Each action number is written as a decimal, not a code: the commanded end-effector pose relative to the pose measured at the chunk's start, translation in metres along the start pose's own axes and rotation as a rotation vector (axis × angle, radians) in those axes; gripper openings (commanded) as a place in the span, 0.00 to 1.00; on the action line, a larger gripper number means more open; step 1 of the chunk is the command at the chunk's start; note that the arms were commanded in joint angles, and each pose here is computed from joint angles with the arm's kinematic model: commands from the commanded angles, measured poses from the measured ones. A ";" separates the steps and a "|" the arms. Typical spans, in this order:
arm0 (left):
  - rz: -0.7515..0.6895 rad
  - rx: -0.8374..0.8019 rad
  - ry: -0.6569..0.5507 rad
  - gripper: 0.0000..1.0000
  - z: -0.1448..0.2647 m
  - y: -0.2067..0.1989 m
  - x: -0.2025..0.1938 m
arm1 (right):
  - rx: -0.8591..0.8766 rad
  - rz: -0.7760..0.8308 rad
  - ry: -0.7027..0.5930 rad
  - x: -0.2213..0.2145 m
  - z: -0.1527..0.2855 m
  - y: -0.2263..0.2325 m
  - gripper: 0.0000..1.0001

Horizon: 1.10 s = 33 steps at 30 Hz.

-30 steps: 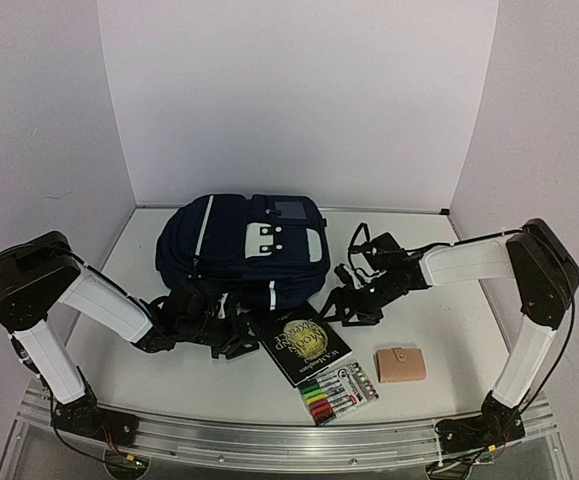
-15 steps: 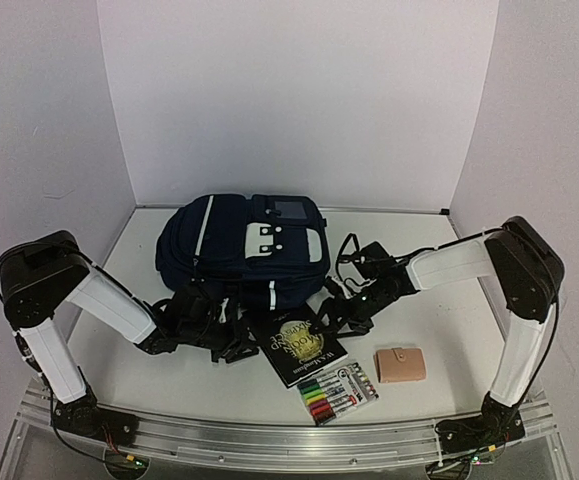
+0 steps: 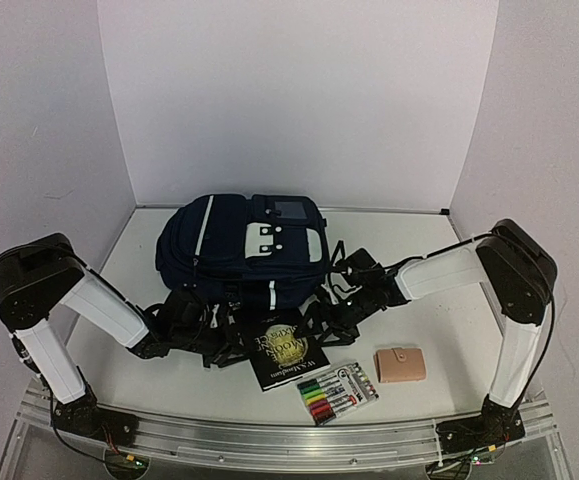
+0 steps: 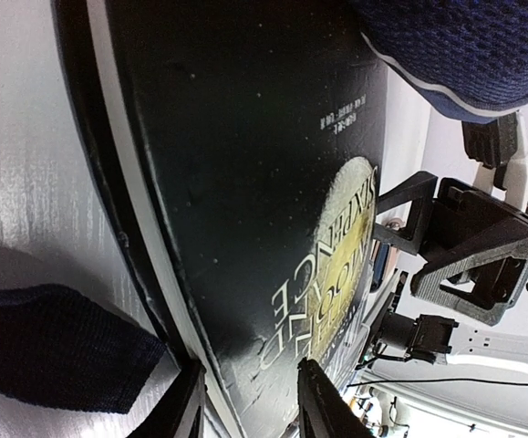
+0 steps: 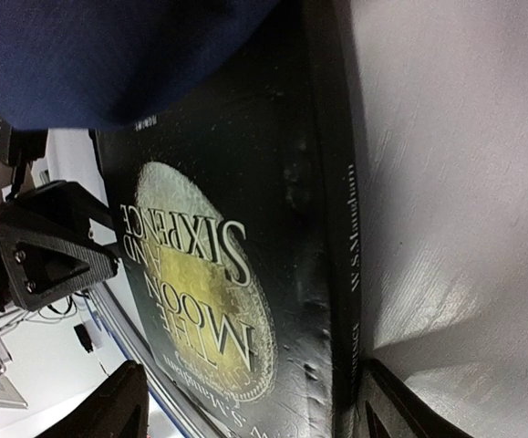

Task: Pack the student bag
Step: Pick up the book from the center of the board.

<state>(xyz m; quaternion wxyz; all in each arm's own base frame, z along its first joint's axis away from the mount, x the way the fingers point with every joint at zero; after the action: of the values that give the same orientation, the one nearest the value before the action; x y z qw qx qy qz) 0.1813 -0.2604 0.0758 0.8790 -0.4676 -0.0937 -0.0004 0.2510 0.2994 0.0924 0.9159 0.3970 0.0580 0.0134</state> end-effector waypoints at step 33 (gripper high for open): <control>-0.169 -0.149 0.149 0.32 0.018 -0.051 -0.013 | 0.334 0.166 -0.102 -0.081 0.027 0.124 0.70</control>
<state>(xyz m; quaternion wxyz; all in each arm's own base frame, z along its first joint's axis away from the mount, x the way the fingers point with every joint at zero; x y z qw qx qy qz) 0.1563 -0.2437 0.0825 0.8964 -0.4404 -0.0260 -0.0439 0.1963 0.3263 0.1419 0.9134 0.4060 -0.0114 -0.0291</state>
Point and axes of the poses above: each gripper's point midway between its finger pads, its own z axis back along the fingers, its own y axis along the line the jaws close on, x = y × z, the point moved 9 cm from there along z, back along the fingers, and after that the axes turned 12 degrees about -z, right-handed, at the moved point
